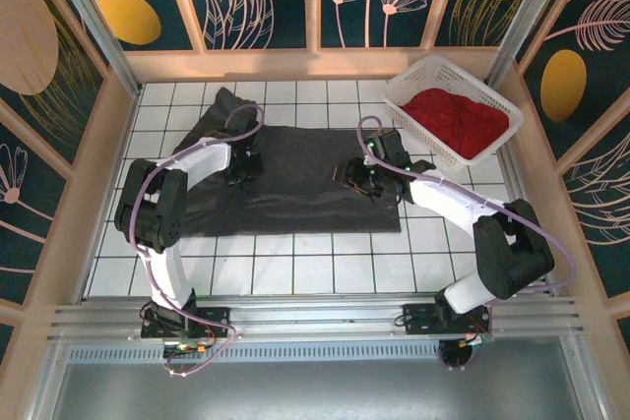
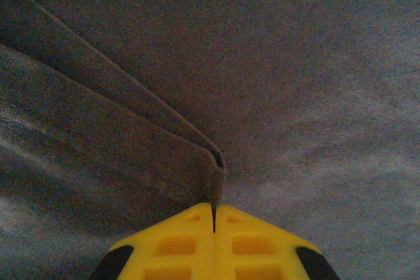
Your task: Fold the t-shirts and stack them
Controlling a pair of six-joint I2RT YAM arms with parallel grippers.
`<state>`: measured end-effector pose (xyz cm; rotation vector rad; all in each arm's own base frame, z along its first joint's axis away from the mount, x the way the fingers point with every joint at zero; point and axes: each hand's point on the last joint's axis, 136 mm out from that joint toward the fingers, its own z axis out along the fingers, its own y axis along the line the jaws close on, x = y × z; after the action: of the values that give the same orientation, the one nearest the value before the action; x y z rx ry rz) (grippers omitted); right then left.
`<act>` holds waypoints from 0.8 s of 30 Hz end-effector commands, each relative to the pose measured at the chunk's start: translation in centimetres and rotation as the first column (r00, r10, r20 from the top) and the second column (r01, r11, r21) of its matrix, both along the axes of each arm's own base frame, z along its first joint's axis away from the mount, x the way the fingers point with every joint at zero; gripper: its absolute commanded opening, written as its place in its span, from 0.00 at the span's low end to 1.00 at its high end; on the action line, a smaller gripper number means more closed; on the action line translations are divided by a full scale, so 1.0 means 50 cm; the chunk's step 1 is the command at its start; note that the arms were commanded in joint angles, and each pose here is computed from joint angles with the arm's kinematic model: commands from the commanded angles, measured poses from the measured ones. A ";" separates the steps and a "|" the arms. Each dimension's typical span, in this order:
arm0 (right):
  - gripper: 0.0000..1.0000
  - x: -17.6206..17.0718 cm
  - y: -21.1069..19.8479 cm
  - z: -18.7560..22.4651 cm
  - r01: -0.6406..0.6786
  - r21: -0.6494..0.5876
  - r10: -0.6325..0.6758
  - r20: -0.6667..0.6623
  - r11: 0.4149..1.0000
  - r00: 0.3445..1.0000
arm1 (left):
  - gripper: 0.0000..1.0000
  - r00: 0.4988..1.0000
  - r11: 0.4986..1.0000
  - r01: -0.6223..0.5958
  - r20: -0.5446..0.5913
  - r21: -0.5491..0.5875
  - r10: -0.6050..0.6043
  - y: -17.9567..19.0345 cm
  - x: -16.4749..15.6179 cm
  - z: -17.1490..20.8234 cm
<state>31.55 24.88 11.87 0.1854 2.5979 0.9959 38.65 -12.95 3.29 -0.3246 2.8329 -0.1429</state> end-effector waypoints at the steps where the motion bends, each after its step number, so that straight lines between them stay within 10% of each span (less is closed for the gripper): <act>1: 0.45 -0.005 0.008 -0.002 -0.029 0.004 0.029 0.006 1.000 1.000 | 0.04 0.999 0.999 0.031 0.026 0.024 -0.032 0.000 0.005 0.013; 3: 0.45 -0.007 -0.001 -0.010 -0.010 -0.013 0.010 0.003 1.000 1.000 | 0.38 0.998 0.999 0.007 0.054 0.052 -0.009 0.012 0.015 0.033; 6: 0.44 -0.015 -0.028 -0.032 0.041 -0.050 -0.042 -0.008 0.998 0.999 | 0.56 0.990 0.994 -0.064 0.131 0.086 0.052 0.036 0.027 0.088; 12: 0.33 -0.037 -0.109 -0.103 0.157 -0.161 -0.171 -0.076 0.974 0.982 | 0.41 0.954 0.968 -0.247 0.190 0.047 0.234 0.123 -0.015 0.149; 24: 0.27 -0.061 -0.178 -0.218 0.171 -0.344 -0.258 -0.224 0.923 0.940 | 0.23 0.875 0.875 -0.484 -0.019 -0.016 0.484 0.275 -0.113 -0.010</act>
<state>29.27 17.32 2.42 0.4961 2.7890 0.6045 33.54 0.73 4.53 -0.9434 2.6492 -0.0202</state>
